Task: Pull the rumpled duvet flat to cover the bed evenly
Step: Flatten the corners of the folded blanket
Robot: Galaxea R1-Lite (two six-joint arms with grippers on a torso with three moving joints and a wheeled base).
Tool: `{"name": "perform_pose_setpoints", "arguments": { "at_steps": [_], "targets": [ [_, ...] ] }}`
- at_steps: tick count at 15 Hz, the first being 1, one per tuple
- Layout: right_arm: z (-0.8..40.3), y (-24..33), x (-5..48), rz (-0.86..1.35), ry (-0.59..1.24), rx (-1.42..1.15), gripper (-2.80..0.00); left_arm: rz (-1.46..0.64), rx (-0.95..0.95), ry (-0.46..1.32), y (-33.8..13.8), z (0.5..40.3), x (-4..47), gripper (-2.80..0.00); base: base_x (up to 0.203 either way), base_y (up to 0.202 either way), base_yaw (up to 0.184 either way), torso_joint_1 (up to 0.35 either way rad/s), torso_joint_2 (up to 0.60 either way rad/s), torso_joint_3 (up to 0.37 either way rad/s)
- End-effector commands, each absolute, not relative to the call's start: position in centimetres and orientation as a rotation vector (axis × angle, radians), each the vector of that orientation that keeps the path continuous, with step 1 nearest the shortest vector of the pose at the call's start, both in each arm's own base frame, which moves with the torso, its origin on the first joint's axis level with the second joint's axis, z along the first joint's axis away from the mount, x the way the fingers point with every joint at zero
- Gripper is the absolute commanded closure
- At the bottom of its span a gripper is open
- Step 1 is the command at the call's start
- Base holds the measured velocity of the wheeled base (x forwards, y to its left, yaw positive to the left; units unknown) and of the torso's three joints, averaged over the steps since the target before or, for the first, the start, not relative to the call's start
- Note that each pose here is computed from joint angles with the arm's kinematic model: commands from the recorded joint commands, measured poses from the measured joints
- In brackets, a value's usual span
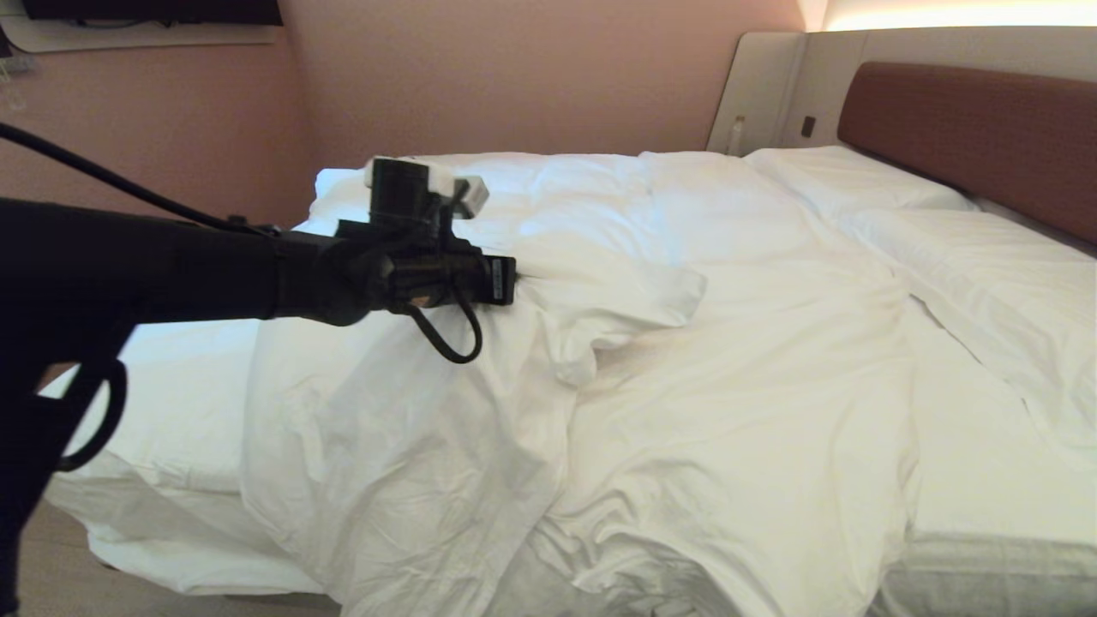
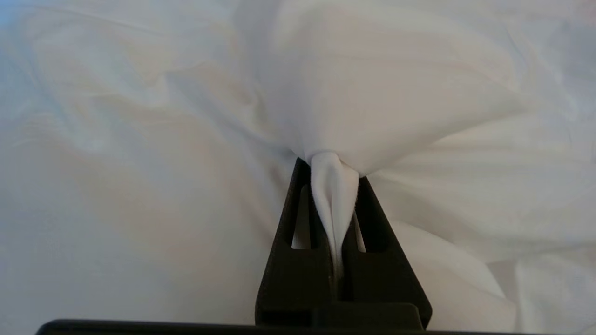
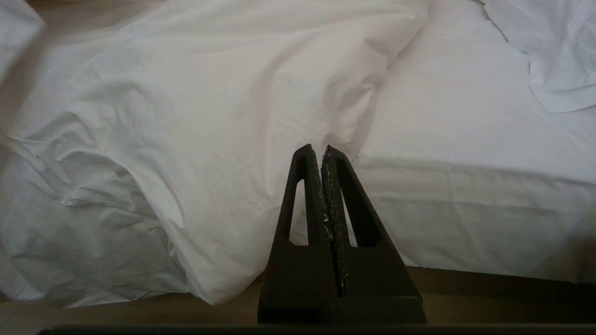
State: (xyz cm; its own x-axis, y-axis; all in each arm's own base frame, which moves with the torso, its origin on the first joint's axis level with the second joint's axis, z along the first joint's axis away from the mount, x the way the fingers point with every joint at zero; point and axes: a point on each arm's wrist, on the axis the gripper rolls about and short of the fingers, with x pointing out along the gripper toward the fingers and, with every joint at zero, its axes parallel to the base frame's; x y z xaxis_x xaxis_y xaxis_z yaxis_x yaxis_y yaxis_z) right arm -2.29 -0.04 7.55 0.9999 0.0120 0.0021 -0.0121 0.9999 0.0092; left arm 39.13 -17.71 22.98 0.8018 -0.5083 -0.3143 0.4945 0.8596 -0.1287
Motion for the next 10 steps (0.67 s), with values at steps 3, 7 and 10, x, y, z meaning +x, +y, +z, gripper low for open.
{"name": "perform_pose_setpoints", "arguments": {
  "at_steps": [3, 7, 10],
  "targets": [
    [7.6, 0.0, -2.3, 0.012, -0.001, 0.009, 0.00, -0.481, -0.068, 0.205, -12.7, 29.9, 33.6, 0.00, 0.000, 0.000, 0.000, 0.000, 0.00, 0.000],
    [7.6, 0.0, -2.3, 0.012, -0.001, 0.009, 0.00, -0.385, -0.074, 0.138, -7.7, 32.6, 27.9, 0.00, 0.000, 0.000, 0.000, 0.000, 0.00, 0.000],
    [7.6, 0.0, -2.3, 0.012, -0.001, 0.009, 0.00, -0.256, -0.069, 0.138, -4.4, 32.1, 24.1, 0.00, 0.000, 0.000, 0.000, 0.000, 0.00, 0.000]
  ]
}}
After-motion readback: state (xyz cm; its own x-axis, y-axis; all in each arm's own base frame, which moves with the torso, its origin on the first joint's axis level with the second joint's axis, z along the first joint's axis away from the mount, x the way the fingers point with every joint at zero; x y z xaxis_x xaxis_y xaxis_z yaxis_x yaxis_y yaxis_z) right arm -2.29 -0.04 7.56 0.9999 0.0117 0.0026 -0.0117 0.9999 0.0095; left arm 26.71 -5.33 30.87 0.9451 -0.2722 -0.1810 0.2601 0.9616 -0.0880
